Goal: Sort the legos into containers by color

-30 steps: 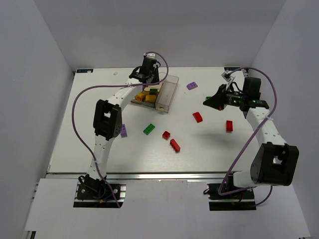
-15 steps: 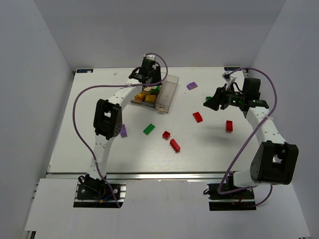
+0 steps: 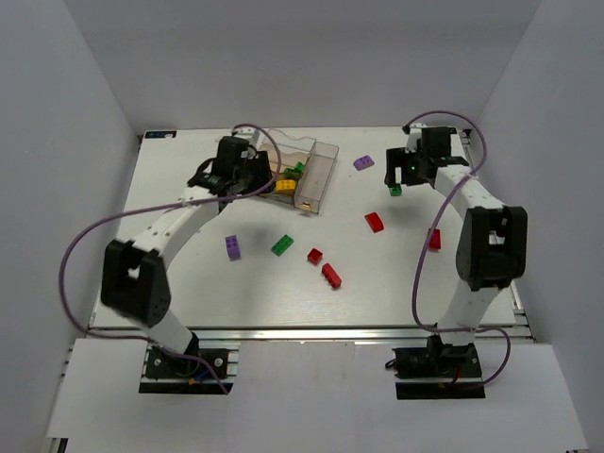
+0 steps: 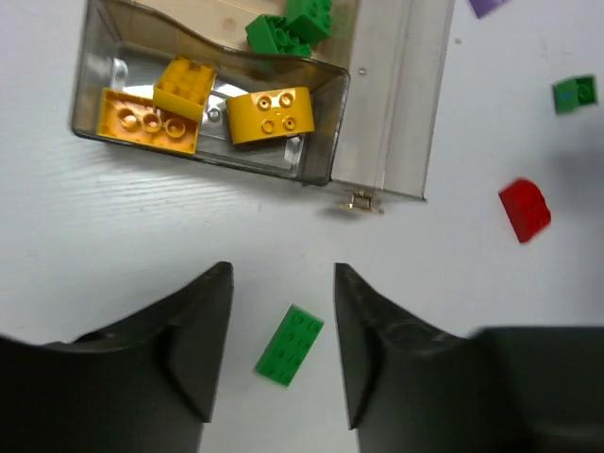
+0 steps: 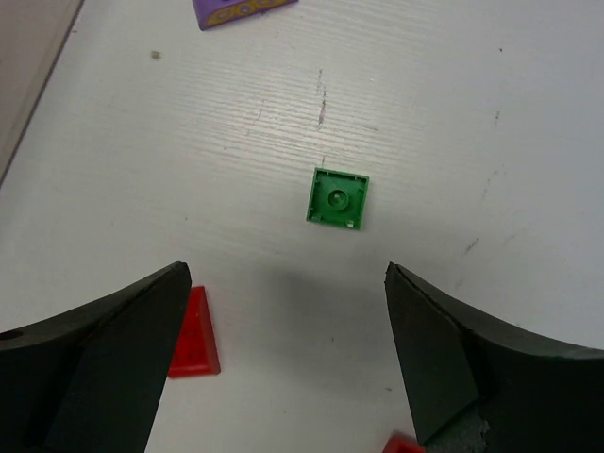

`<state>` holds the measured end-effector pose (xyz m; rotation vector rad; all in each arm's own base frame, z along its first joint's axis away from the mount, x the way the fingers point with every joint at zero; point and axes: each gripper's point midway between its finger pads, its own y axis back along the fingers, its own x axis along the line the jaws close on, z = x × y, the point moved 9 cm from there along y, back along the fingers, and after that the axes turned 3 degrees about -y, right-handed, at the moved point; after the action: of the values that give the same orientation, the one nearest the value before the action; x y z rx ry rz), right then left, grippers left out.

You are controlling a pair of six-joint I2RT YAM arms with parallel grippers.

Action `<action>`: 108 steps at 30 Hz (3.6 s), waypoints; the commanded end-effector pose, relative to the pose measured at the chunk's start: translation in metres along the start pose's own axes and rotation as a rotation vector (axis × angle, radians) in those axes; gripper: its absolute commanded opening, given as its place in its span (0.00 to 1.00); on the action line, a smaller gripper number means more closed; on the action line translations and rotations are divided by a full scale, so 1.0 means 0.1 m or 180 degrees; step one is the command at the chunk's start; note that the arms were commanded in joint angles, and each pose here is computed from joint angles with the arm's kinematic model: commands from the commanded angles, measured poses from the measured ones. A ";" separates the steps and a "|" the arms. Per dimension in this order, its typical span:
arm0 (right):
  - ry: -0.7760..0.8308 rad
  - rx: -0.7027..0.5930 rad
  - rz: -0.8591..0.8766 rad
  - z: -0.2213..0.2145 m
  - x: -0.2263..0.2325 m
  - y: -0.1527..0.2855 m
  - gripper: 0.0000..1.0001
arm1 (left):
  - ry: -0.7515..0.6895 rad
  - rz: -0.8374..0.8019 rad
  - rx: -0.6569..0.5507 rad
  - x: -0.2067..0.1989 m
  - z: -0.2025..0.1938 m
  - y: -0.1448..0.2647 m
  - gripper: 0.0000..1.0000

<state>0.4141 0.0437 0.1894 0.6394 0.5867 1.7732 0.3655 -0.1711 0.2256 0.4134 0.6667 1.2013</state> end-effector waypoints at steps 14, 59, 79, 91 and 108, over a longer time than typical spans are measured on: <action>0.0038 0.0586 -0.0787 0.07 -0.18 -0.97 0.65 | -0.0400 0.0249 -0.1137 0.16 -0.04 1.16 0.84; 0.2102 -0.1242 0.1728 1.20 1.86 -0.83 0.00 | -0.0500 0.0250 -0.1030 0.18 -0.12 1.04 0.84; 0.1759 -0.1465 0.0937 0.82 2.53 -1.54 0.33 | -0.0536 0.0212 -0.1020 0.18 -0.12 1.03 0.84; 0.1343 -0.1215 0.1246 0.96 2.50 -1.05 0.00 | -0.0734 -0.0627 -0.0466 -0.04 -0.31 0.80 0.00; 0.0761 -0.0114 0.2467 -0.28 1.47 0.79 0.53 | 0.0027 -0.0097 0.1039 -0.05 -1.07 0.25 0.82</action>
<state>0.3253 0.1713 0.2615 0.5683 0.4618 2.5708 0.2748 -0.1658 0.1518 0.7025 0.8344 0.9850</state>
